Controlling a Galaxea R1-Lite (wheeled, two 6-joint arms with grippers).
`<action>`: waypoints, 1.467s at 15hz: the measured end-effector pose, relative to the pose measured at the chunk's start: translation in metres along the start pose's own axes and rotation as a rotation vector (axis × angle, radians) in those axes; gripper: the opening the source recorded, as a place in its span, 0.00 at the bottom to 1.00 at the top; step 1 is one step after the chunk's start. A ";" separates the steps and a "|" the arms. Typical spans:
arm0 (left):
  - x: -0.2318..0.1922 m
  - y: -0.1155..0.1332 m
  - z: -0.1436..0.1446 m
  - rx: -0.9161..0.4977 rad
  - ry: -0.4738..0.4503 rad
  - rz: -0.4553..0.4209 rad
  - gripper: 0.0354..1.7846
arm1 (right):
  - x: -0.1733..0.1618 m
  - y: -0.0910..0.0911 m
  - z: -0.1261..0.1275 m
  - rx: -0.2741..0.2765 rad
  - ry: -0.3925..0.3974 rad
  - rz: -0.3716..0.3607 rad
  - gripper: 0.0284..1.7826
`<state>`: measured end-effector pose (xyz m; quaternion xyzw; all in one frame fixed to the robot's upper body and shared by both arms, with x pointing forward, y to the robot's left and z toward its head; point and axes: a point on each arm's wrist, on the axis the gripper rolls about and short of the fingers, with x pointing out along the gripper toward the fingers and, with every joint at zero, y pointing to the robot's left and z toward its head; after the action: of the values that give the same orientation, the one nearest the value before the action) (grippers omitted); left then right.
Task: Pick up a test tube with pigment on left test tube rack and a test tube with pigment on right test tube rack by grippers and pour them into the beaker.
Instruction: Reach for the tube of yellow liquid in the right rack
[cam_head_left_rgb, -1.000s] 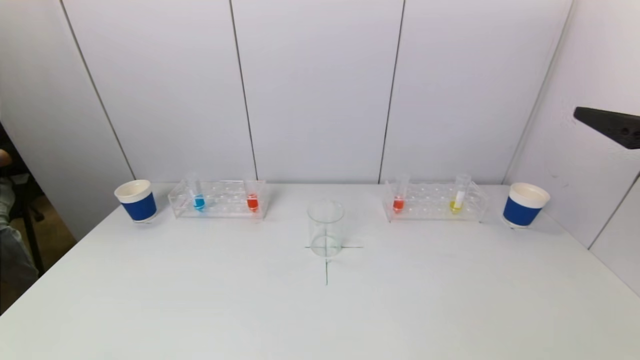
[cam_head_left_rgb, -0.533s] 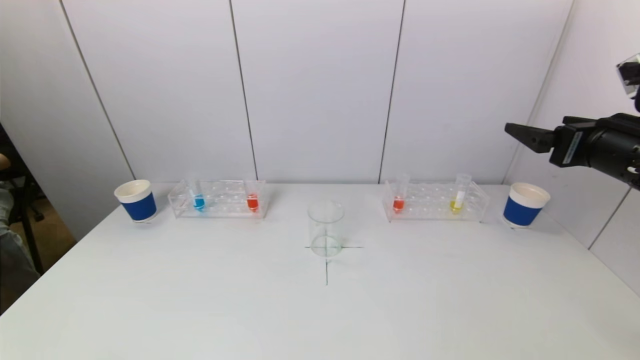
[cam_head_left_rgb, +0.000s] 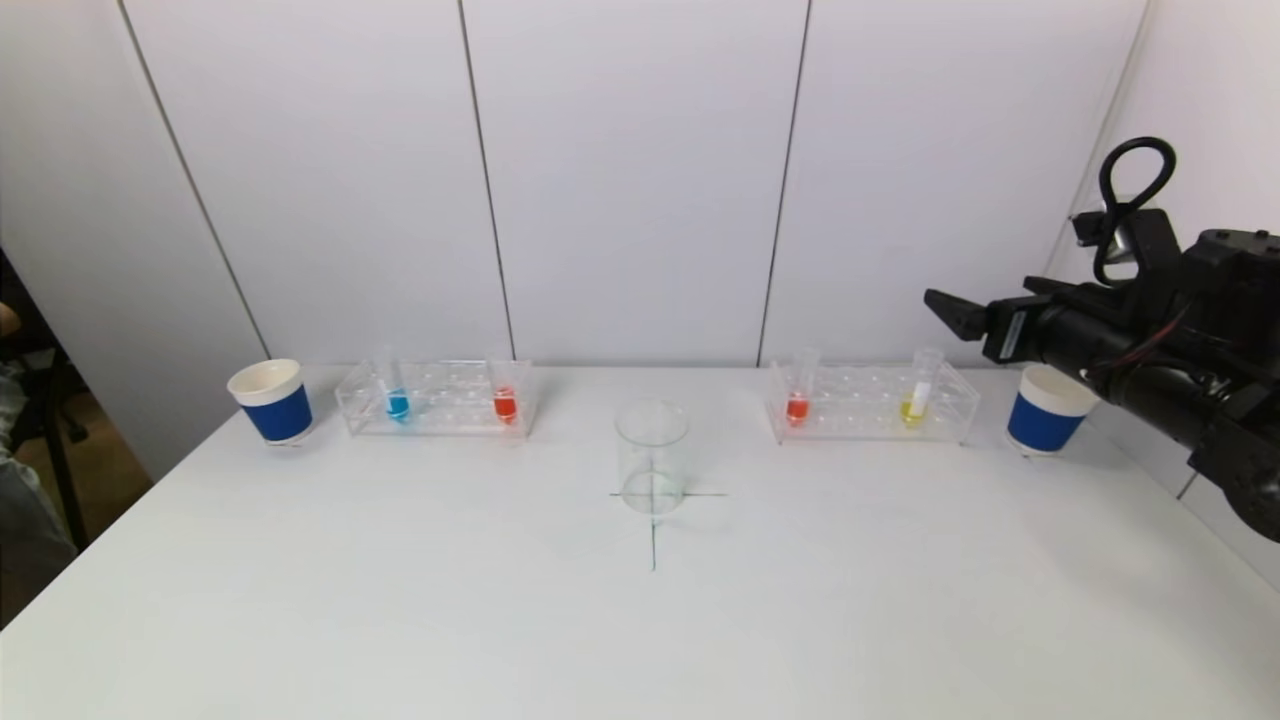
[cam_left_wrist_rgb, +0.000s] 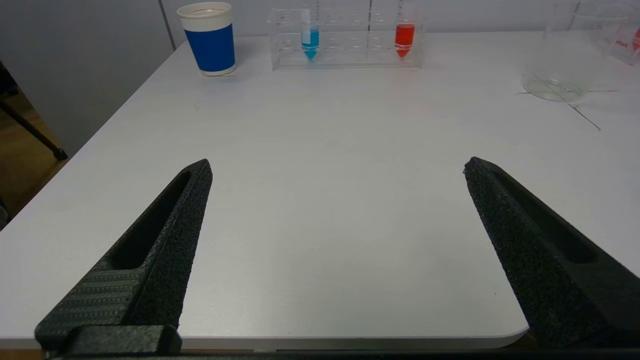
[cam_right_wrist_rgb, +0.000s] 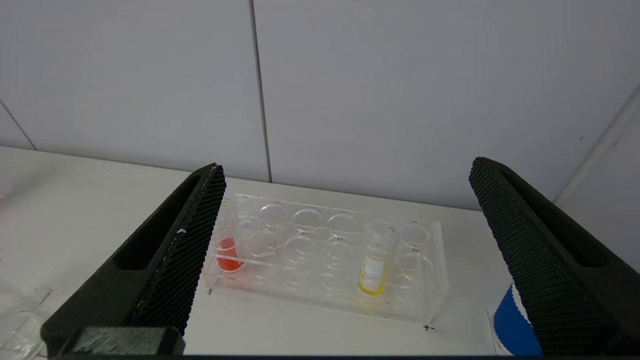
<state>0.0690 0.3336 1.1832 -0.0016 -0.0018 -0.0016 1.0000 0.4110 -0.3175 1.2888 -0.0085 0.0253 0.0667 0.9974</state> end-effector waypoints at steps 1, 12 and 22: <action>0.000 0.000 0.000 0.000 0.000 -0.001 0.99 | 0.006 0.001 -0.007 0.000 -0.001 -0.004 0.99; 0.000 0.000 0.000 0.000 0.000 0.000 0.99 | 0.047 0.005 -0.069 0.004 0.022 -0.092 0.99; 0.000 0.000 0.000 0.000 0.000 -0.001 0.99 | 0.058 0.001 -0.096 0.029 0.049 -0.126 0.99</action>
<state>0.0690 0.3336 1.1832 -0.0014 -0.0020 -0.0020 1.0000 0.4637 -0.3106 1.1900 0.0027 0.0500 0.0033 0.9987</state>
